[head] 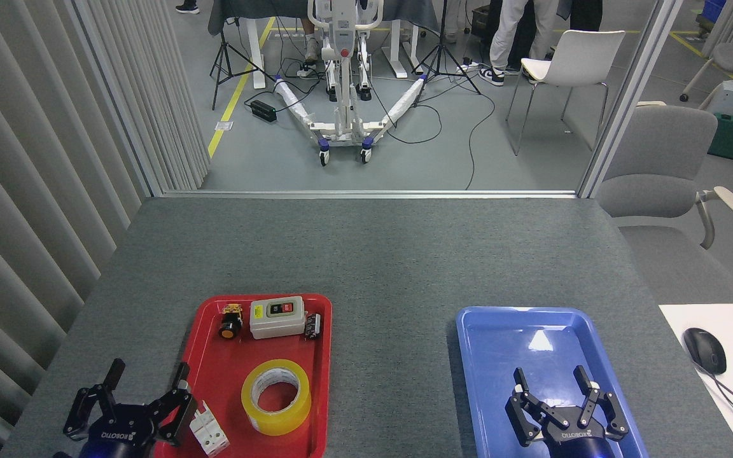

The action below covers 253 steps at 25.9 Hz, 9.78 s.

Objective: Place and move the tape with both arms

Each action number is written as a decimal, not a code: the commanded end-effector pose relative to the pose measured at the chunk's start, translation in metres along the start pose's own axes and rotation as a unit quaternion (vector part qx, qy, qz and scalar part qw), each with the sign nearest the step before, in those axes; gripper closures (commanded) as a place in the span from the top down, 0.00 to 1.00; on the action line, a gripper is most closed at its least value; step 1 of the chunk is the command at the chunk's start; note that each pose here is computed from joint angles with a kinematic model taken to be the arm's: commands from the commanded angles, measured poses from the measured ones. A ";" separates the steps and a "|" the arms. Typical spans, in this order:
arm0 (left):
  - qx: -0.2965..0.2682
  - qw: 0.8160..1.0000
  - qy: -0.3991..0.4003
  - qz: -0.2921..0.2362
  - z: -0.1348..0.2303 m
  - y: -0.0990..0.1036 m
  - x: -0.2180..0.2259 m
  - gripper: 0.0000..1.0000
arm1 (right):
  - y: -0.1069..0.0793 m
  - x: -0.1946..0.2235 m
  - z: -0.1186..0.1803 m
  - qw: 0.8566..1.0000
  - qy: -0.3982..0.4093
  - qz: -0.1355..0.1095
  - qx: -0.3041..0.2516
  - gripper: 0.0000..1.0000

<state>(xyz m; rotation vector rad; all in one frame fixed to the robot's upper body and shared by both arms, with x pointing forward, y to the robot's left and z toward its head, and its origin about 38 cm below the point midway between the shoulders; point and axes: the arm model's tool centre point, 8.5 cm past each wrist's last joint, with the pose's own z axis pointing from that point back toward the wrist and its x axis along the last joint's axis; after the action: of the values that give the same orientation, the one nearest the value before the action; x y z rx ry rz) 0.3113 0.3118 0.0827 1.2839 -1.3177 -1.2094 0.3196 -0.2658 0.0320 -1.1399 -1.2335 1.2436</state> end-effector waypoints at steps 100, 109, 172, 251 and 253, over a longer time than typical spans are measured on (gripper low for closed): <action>-0.528 0.802 -0.271 -0.066 -0.141 -0.035 0.076 0.00 | 0.001 -0.005 0.000 1.000 0.003 0.019 0.002 1.00; -0.323 0.808 -0.493 0.008 -0.144 0.024 0.120 0.00 | 0.001 -0.005 0.001 1.000 0.002 0.020 0.001 1.00; -0.330 0.705 -0.569 0.263 -0.103 -0.020 0.226 0.00 | -0.016 0.108 0.047 0.906 -0.420 -0.033 -0.030 0.65; -0.081 0.987 -0.140 -0.005 -0.021 -0.038 0.061 0.99 | -0.011 -0.042 -0.006 0.906 -0.018 0.026 0.422 0.00; -0.065 0.988 -0.141 -0.002 -0.022 -0.035 0.062 0.99 | -0.011 -0.043 -0.008 0.904 -0.015 0.021 0.427 0.00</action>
<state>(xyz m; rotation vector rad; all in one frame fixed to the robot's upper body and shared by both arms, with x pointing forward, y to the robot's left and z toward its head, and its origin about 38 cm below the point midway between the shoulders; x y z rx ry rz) 0.3342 0.2496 0.0457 1.0290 -1.3770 -1.5134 0.3306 -0.3072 0.0435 -0.5415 -0.5842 1.6014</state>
